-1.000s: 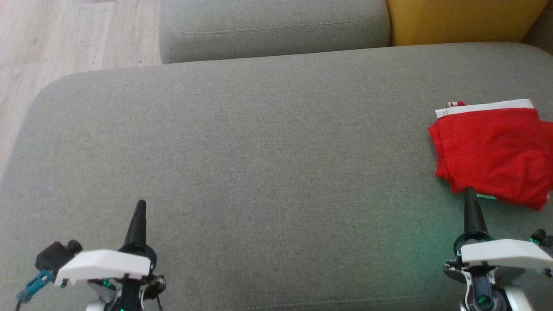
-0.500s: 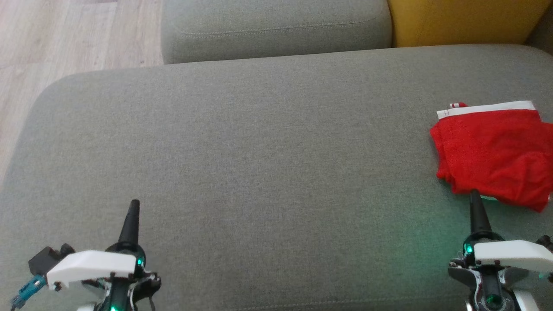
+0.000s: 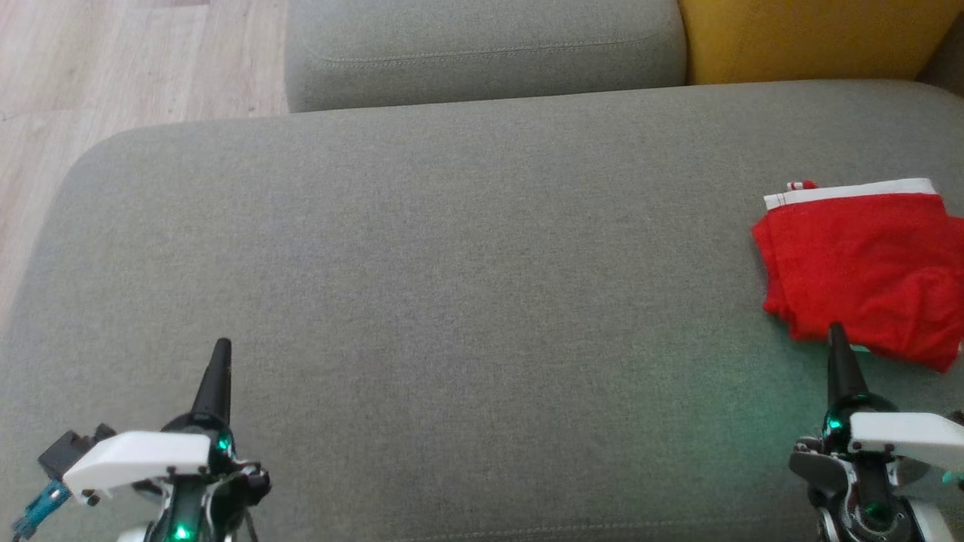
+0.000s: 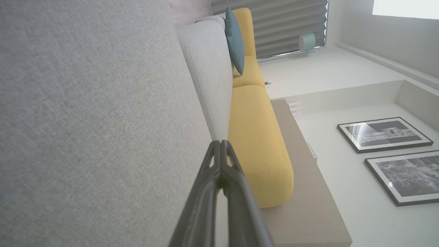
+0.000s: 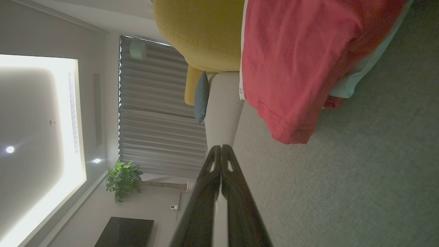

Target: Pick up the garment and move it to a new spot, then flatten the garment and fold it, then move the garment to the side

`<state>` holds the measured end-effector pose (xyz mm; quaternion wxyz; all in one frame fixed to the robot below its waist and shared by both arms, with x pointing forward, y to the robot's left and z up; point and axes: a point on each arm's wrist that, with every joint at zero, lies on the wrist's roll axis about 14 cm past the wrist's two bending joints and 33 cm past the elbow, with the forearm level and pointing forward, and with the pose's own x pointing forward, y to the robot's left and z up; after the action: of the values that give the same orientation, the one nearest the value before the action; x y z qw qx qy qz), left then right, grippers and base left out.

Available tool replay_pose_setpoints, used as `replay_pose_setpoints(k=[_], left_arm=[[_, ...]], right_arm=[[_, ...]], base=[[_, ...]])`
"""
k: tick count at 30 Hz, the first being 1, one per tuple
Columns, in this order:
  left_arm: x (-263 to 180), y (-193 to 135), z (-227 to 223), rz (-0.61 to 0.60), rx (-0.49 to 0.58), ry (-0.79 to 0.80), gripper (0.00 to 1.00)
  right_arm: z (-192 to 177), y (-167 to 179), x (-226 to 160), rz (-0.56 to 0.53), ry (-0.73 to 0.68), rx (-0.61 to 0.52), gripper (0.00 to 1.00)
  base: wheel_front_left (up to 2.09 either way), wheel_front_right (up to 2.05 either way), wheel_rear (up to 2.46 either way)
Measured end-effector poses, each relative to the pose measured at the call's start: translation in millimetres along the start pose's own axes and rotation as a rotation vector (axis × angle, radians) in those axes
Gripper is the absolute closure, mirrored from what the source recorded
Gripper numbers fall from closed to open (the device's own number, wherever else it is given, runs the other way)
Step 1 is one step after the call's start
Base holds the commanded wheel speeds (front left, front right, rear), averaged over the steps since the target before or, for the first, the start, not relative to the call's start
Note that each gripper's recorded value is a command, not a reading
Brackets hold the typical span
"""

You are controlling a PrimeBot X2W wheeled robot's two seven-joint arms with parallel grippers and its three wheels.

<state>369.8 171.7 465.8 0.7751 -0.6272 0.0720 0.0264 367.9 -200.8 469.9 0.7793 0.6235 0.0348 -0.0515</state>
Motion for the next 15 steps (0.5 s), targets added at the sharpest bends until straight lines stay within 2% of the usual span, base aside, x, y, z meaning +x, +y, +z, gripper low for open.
replay_pose_setpoints(k=[15], left_arm=[[0.7, -4.4, 11.0, -0.029, -0.161, -0.016, 1.00]], right_arm=[[2.0, 1.2, 1.0, 0.008, 0.007, 0.171, 1.00]], base=[[0.00, 0.00, 0.00]])
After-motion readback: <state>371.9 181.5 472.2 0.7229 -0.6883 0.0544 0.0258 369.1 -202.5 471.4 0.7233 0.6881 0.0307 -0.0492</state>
